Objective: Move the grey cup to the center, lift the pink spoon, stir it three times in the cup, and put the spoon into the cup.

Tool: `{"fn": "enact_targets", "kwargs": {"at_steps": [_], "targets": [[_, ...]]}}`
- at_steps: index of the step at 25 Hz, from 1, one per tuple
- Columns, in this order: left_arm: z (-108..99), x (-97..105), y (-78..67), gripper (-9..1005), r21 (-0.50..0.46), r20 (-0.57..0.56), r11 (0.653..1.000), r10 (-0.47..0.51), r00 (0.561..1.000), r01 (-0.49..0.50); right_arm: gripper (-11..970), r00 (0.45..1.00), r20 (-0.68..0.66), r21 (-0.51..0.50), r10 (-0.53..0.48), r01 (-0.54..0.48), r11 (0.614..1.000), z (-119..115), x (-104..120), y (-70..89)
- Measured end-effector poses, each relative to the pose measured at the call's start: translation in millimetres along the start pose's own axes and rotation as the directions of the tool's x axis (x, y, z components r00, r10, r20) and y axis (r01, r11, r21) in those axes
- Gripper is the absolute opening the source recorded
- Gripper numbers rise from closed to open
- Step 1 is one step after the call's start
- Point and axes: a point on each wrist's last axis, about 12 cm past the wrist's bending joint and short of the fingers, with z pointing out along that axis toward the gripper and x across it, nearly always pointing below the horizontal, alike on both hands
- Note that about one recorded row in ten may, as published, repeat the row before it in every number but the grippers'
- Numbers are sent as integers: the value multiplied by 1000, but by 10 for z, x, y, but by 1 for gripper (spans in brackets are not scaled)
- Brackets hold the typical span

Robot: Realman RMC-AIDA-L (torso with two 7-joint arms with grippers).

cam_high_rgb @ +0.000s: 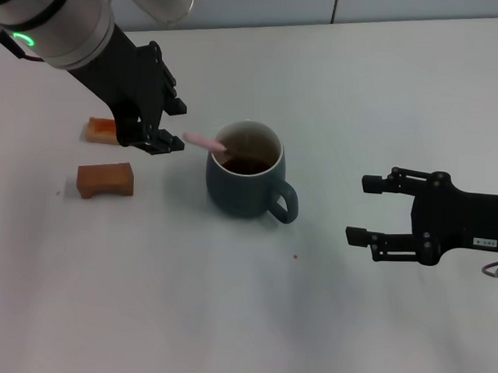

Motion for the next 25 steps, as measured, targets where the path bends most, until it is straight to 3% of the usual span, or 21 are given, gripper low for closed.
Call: {"fn": "enact_targets", "kwargs": {"at_steps": [4, 9, 11, 14, 15, 16, 18, 19, 20, 21, 23, 25], "targets": [[-12, -14, 10, 428, -6, 32, 1000, -6, 999, 6, 820, 1000, -2, 0, -1, 1, 1000, 5, 0, -1], [-163, 48, 71, 564, -95, 191, 994, -34, 981, 52, 820, 1000, -2, 6, -3, 3, 1000, -3, -5, -10], [-276, 151, 54, 657, -157, 328, 983, -39, 944, 95, 820, 1000, 4, 17, -1, 1, 1000, -26, -3, -13], [-309, 247, 14, 759, -177, 409, 977, -40, 912, 122, 820, 1000, 12, 27, 0, 0, 1000, -44, -4, -18], [-322, 394, -24, 766, -176, 484, 970, -61, 873, 165, 820, 1000, 15, 31, 0, -1, 1000, -51, -5, -21], [-322, 394, -24, 774, -176, 484, 970, -61, 873, 165, 820, 1000, 15, 31, 0, -1, 1000, -51, -5, -21], [-321, 581, -71, 790, -150, 567, 965, -96, 818, 217, 819, 1000, 15, 32, -1, 1, 999, -56, -10, -23], [-310, 711, -104, 797, -127, 616, 961, -119, 779, 247, 819, 1000, 17, 33, -3, 2, 999, -63, -13, -25], [-273, 931, -181, 805, -89, 688, 954, -150, 710, 288, 819, 1000, 22, 37, -4, 3, 999, -81, -21, -29], [-273, 931, -181, 805, -89, 688, 954, -150, 710, 288, 819, 1000, 22, 37, -4, 3, 999, -81, -21, -29], [-102, 1254, -364, 805, -51, 740, 942, -187, 645, 332, 819, 999, 41, 50, -3, 1, 999, -122, -38, -38], [-31, 1331, -425, 805, -48, 743, 938, -196, 640, 343, 819, 998, 65, 54, -2, -1, 999, -140, -58, -35]]}}
